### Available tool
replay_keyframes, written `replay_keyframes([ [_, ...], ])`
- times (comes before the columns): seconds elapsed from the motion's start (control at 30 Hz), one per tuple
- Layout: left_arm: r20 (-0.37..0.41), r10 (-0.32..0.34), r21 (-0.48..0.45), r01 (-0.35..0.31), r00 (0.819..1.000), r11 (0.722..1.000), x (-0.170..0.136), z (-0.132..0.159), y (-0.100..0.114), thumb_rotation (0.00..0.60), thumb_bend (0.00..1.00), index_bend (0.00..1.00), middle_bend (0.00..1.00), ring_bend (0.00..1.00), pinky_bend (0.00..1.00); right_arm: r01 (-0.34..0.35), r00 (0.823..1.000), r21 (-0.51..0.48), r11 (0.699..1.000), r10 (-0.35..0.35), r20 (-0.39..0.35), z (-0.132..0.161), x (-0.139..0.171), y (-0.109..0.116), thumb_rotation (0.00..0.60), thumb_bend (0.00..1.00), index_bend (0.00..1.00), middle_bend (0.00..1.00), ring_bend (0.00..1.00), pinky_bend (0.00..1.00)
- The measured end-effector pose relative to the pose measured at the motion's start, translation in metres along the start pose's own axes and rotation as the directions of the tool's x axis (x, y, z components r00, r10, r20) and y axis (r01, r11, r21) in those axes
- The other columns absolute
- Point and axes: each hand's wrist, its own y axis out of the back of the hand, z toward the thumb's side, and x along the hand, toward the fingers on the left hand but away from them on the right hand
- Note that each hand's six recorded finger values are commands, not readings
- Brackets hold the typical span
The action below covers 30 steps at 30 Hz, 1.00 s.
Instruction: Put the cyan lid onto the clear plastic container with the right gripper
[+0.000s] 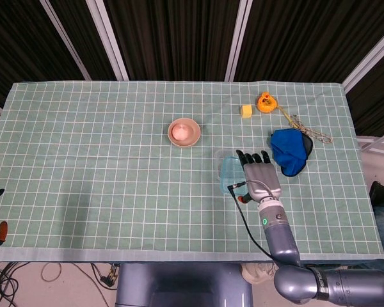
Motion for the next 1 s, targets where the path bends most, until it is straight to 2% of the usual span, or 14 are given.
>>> replay_keyframes([
  [0.4, -0.011, -0.003, 0.003, 0.003, 1.000, 1.000, 0.001, -0.001, -0.001, 0.600, 0.52, 0.09, 0.00, 0.00, 0.00, -0.039, 0.999, 0.050, 0.998, 0.040, -0.007, 0.008, -0.044, 0.018, 0.600, 0.19, 0.01, 0.50, 0.15, 0.00],
  [0.57, -0.016, -0.003, 0.004, 0.003, 1.000, 1.000, 0.001, -0.001, -0.001, 0.600, 0.52, 0.09, 0.00, 0.00, 0.00, -0.062, 0.998, 0.048, 0.997, 0.063, -0.026, 0.010, -0.055, 0.012, 0.600, 0.19, 0.01, 0.50, 0.15, 0.00],
  [1.0, -0.026, 0.003, 0.013, -0.003, 1.000, 1.000, 0.002, -0.001, -0.001, 0.600, 0.52, 0.09, 0.00, 0.00, 0.00, -0.104, 0.983, 0.101, 0.989, 0.117, -0.142, 0.013, -0.074, -0.004, 0.600, 0.19, 0.01, 0.50, 0.15, 0.00],
])
